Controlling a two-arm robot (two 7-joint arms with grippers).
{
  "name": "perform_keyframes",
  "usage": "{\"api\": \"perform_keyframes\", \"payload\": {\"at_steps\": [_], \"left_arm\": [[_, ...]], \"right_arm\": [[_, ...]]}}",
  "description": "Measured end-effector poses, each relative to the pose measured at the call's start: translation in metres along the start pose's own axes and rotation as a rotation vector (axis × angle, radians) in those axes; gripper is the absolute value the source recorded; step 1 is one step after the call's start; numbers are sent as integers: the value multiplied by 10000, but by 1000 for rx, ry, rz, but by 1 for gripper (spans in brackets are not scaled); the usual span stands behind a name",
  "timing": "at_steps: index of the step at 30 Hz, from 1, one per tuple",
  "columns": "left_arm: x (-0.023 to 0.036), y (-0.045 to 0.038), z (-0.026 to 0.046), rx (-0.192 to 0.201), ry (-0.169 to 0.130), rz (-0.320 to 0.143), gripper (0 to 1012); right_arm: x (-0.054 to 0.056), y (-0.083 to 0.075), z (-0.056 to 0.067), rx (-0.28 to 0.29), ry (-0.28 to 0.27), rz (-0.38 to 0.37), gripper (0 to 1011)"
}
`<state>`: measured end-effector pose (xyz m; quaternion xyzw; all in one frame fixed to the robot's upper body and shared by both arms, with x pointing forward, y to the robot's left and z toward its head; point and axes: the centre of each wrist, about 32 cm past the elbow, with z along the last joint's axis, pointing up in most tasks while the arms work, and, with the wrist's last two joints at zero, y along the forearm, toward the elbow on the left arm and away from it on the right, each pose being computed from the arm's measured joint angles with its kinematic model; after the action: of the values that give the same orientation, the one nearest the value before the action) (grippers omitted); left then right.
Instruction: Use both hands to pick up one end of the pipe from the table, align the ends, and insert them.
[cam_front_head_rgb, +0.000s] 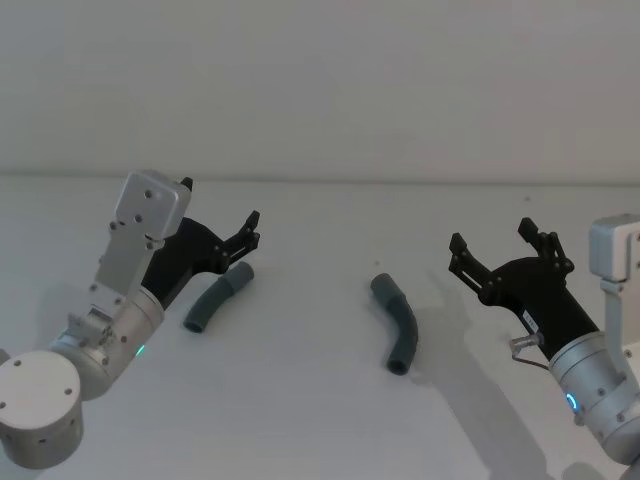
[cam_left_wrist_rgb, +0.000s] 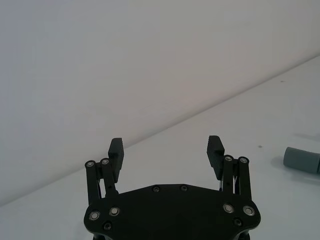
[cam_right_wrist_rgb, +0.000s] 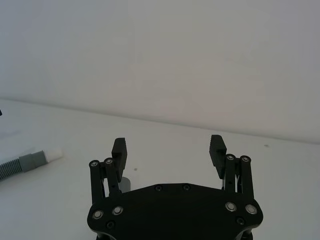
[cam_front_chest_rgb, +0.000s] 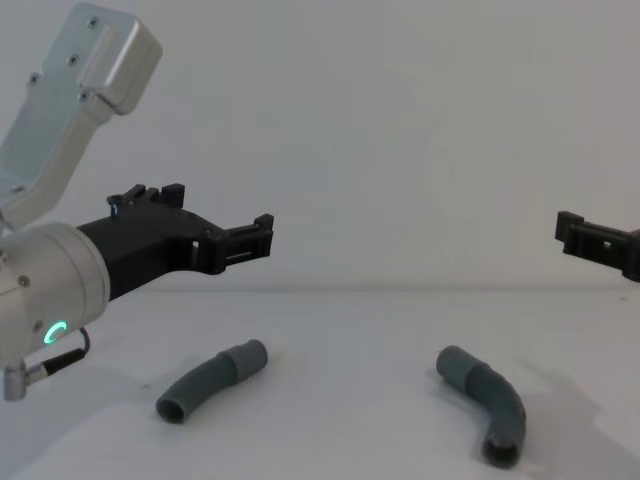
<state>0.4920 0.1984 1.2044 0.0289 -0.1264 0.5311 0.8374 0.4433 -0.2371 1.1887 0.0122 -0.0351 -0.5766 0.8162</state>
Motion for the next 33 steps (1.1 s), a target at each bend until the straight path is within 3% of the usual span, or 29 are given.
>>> {"api": "perform_keyframes", "payload": {"at_steps": [27,33], "left_arm": [[1,-2,0,0,1,0,1001],[28,-39,8,15,19,-8,1001]], "right_arm": [[0,1,0,-1,0,0,1000],[1,16,22,-24,0,5,1000]]}}
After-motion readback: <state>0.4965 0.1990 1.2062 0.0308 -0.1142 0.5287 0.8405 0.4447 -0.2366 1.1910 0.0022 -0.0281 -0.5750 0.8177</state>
